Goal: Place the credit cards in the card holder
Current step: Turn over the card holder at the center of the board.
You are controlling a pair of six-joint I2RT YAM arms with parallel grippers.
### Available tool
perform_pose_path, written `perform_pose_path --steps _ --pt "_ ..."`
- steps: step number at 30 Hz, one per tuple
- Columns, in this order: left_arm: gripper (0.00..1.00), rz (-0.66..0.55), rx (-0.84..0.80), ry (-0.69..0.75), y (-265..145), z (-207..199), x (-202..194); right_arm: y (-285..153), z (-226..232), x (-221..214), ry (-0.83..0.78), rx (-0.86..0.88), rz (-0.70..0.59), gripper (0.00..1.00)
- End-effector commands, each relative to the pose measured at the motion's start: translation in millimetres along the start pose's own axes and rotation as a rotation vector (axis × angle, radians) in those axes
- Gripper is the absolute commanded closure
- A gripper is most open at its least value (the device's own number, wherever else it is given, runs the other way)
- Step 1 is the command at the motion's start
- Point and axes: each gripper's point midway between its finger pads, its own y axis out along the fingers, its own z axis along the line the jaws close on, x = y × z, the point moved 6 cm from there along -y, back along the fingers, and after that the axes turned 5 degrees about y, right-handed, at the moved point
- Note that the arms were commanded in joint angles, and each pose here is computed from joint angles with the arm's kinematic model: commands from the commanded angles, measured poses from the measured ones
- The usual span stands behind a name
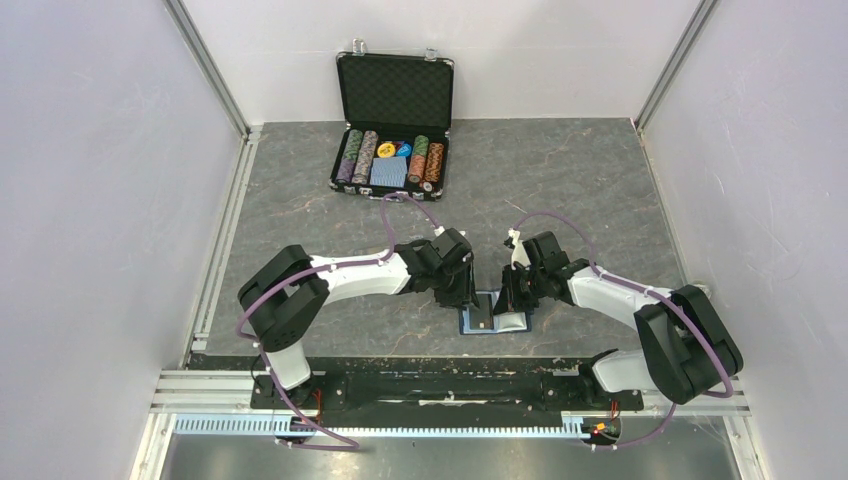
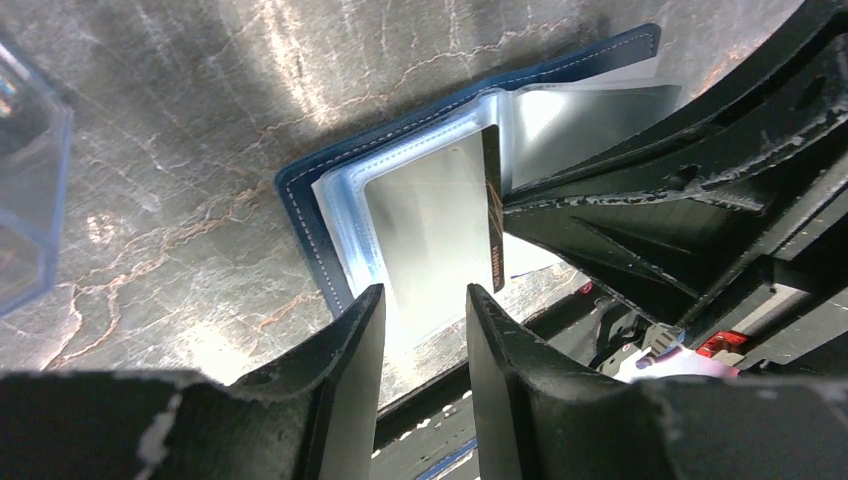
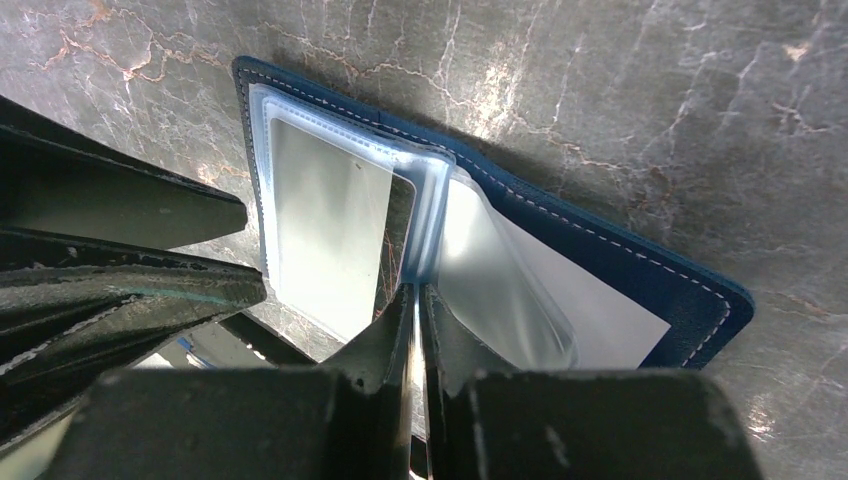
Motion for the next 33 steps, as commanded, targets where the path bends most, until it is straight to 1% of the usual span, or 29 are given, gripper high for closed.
perform_pose_path --steps 1,7,15,20,27,33 --pt "0.58 -0.033 0.023 0.054 -4 -4 8 4 -13 -14 0.013 -0.053 0.04 0.95" --pt "0.58 -0.03 0.025 0.052 -4 -3 7 3 -11 -12 0.013 -0.047 0.039 0.96" --pt "0.59 -0.042 0.021 0.056 -10 -4 8 -21 19 15 -0.029 0.018 -0.043 0.95" --pt "0.59 -0.043 0.019 0.056 -10 -4 8 -28 30 24 -0.04 0.054 -0.061 0.96" --pt "0.59 -0.037 0.021 0.056 -10 -3 6 -14 21 20 -0.023 0.043 -0.034 0.98" --pt "0.59 -0.03 0.01 0.051 -8 -2 4 2 6 6 0.002 0.022 0.004 1.0"
